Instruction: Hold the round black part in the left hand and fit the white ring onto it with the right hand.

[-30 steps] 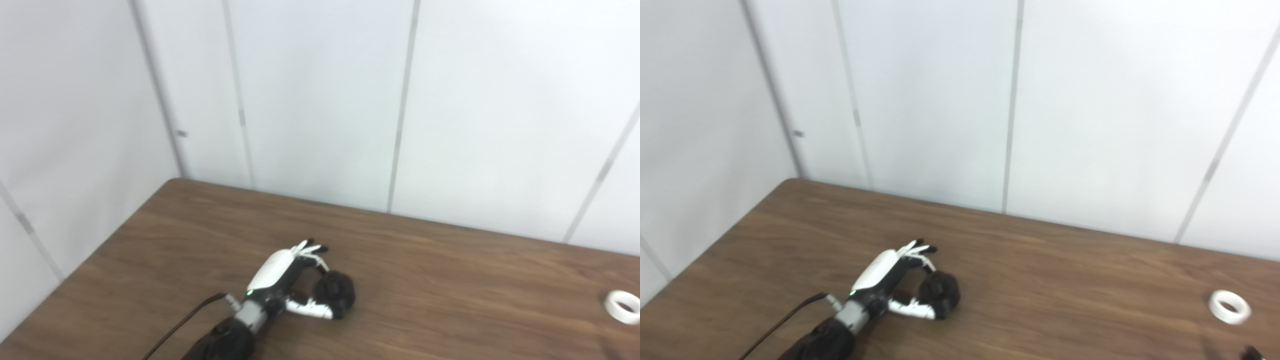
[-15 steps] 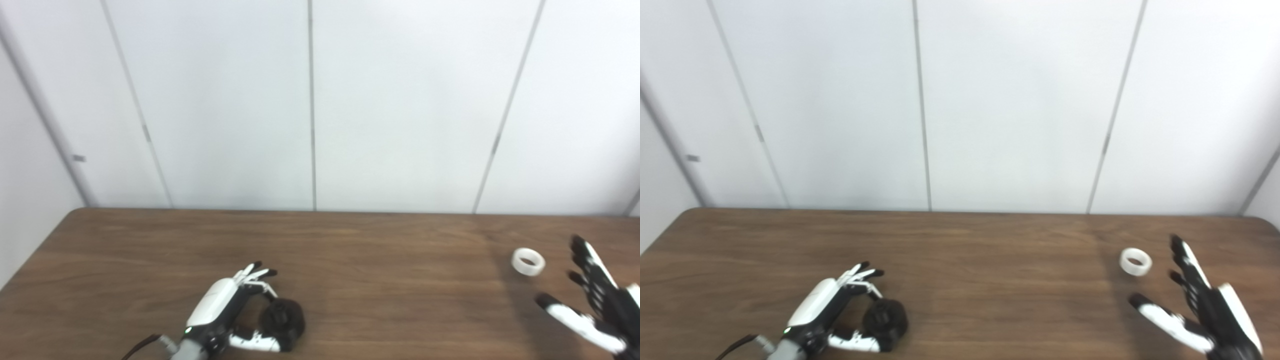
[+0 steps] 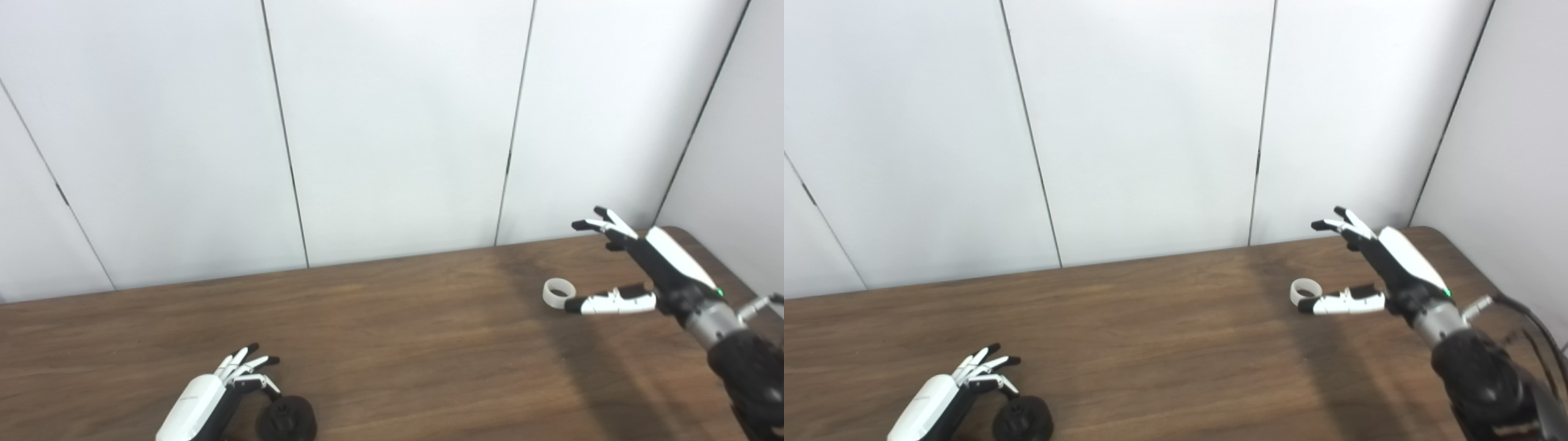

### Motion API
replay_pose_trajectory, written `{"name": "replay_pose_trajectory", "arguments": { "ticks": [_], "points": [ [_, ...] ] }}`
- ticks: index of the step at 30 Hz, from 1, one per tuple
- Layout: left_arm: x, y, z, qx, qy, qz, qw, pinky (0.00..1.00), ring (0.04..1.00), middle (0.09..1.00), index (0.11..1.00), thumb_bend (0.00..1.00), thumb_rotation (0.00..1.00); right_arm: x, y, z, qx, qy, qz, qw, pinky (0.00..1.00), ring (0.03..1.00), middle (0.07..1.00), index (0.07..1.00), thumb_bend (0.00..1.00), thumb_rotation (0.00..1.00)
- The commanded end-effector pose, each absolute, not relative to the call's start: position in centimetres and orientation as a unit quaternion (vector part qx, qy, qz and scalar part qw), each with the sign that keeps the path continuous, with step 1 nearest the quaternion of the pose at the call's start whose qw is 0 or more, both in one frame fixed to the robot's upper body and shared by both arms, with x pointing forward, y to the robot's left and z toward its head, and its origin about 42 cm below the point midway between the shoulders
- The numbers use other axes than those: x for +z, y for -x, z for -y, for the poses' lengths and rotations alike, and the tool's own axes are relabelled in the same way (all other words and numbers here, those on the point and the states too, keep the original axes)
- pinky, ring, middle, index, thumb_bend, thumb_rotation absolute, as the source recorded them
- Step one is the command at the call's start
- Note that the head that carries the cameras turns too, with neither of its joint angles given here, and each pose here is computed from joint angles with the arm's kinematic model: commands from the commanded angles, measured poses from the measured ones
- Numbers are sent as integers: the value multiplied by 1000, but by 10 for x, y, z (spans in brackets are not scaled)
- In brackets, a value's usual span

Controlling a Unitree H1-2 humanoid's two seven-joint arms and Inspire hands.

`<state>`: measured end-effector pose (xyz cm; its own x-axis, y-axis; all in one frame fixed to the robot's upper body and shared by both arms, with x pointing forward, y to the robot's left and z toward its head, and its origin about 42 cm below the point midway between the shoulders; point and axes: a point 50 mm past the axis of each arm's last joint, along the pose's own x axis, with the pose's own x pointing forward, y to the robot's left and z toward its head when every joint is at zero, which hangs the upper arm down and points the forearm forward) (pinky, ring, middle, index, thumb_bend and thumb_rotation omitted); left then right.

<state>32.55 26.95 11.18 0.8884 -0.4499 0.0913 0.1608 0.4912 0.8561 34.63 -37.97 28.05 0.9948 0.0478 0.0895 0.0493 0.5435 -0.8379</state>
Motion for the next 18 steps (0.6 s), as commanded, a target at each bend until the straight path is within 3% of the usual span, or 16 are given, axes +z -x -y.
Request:
{"name": "replay_pose_trajectory", "arguments": {
  "ticks": [1, 7, 12, 18],
  "points": [
    [105, -318, -266, -209, -489, 150, 834, 1000, 982, 859, 480, 520, 42, 308, -358, 385, -8, 512, 53, 857, 799, 983, 1000, 821, 1000, 340],
    [102, -316, -265, -209, -490, 152, 832, 1000, 973, 852, 480, 520, 41, 312, -380, 392, 5, 534, 7, 845, 858, 1000, 1000, 816, 990, 269],
    [101, -313, -266, -210, -490, 152, 833, 1000, 975, 852, 480, 520, 41, 312, -394, 393, 10, 566, -12, 824, 837, 1000, 1000, 805, 974, 266],
    [101, -311, -265, -211, -487, 151, 834, 1000, 976, 852, 479, 520, 41, 305, -409, 394, 13, 601, -35, 798, 992, 1000, 1000, 800, 993, 266]
  ]
}}
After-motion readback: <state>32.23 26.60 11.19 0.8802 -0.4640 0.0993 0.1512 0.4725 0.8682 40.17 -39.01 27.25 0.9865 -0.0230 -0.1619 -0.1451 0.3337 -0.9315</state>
